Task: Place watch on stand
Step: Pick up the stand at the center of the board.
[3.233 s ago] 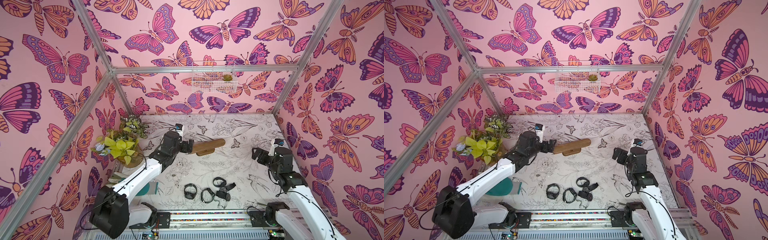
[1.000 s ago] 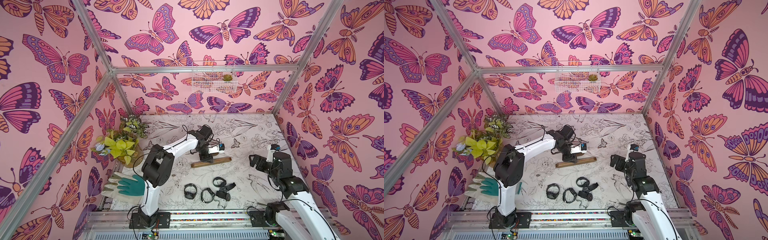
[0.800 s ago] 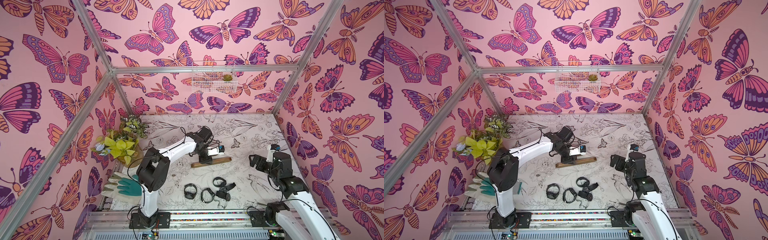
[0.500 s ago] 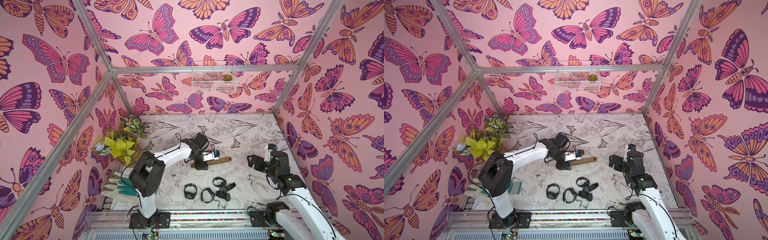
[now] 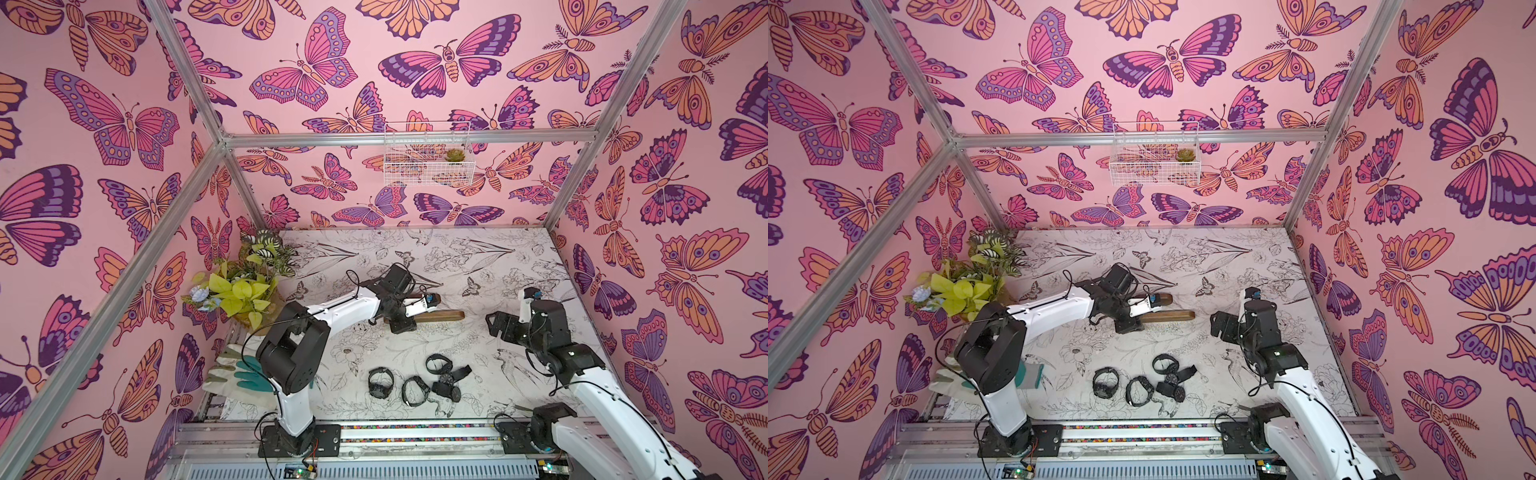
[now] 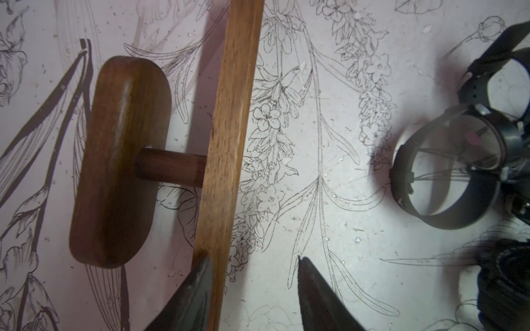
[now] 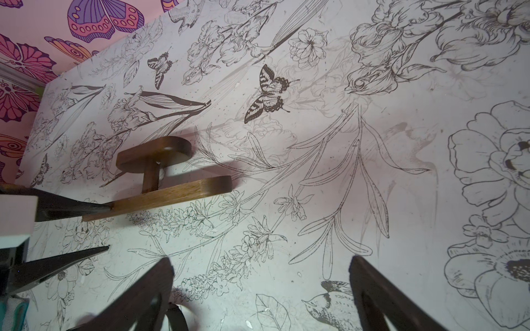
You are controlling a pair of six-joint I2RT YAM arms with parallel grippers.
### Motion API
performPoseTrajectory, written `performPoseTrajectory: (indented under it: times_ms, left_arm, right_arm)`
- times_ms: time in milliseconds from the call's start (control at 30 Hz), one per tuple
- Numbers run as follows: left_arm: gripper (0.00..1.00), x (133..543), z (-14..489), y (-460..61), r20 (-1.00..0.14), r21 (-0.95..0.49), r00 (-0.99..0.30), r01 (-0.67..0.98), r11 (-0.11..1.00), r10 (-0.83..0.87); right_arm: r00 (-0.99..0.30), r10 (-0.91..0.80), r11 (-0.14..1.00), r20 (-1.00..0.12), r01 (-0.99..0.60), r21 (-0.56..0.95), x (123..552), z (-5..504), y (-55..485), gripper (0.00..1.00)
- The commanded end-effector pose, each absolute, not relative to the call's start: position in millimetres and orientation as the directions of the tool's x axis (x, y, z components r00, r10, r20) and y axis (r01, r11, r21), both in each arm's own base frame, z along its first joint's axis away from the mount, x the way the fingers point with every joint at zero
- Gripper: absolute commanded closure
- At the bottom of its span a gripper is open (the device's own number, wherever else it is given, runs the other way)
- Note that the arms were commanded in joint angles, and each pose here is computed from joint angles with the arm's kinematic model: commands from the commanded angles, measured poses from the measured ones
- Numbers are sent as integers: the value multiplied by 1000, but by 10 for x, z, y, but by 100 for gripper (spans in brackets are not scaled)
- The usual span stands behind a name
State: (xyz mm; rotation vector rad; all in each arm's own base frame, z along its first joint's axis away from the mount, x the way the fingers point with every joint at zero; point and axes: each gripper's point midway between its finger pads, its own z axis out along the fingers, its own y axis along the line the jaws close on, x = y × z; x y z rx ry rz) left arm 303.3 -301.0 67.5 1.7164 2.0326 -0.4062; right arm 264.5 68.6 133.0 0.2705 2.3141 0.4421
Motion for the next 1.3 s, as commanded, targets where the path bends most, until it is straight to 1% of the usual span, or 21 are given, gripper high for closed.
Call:
performPoseTrajectory:
  times_ms: [0, 100, 267, 400, 633, 767, 867, 933, 967, 1067, 1133, 1267]
  left_arm:
    - [48, 3029, 607, -2877, -496, 63, -158, 974, 217, 854]
    - [44, 3101, 706, -2837, -538, 75, -164, 968, 241, 827]
    - [34, 3224, 738, -2687, -573, 86, -188, 954, 286, 798]
    - [34, 3255, 615, -2653, -568, 46, -217, 955, 293, 794]
    - [44, 3215, 566, -2650, -548, -3, -226, 963, 268, 805]
    - [52, 3206, 448, -2604, -490, -35, -251, 962, 269, 834]
    - [61, 3181, 367, -2601, -450, -59, -258, 964, 261, 855]
    - [73, 3162, 355, -2613, -444, -72, -258, 965, 252, 858]
    - [77, 3153, 343, -2607, -436, -80, -263, 964, 254, 861]
    - [84, 3135, 336, -2623, -431, -83, -257, 966, 245, 865]
    - [87, 3112, 390, -2655, -440, -91, -255, 967, 240, 861]
    - [87, 3039, 688, -2834, -531, -99, -235, 971, 215, 814]
  right_arm:
    - [-671, 316, 922, -671, 50, 384, 2681, 1481, 681, 3]
    - [-672, 317, 920, -669, 47, 388, 2682, 1484, 694, 3]
    - [-677, 311, 920, -667, 39, 390, 2683, 1496, 712, 3]
    - [-680, 305, 923, -667, 38, 384, 2676, 1498, 708, 3]
    - [-679, 306, 922, -668, 36, 385, 2665, 1515, 710, 3]
    - [-679, 305, 922, -667, 35, 386, 2664, 1530, 714, 3]
    - [-679, 305, 921, -667, 33, 387, 2667, 1546, 717, 3]
    - [-677, 306, 922, -669, 34, 387, 2667, 1557, 714, 3]
    - [-678, 305, 922, -669, 34, 386, 2665, 1552, 714, 3]
    - [-677, 306, 921, -669, 34, 388, 2664, 1554, 715, 3]
    - [-680, 305, 922, -666, 35, 387, 2662, 1540, 717, 3]
    - [-682, 302, 919, -666, 25, 393, 2660, 1554, 747, 4]
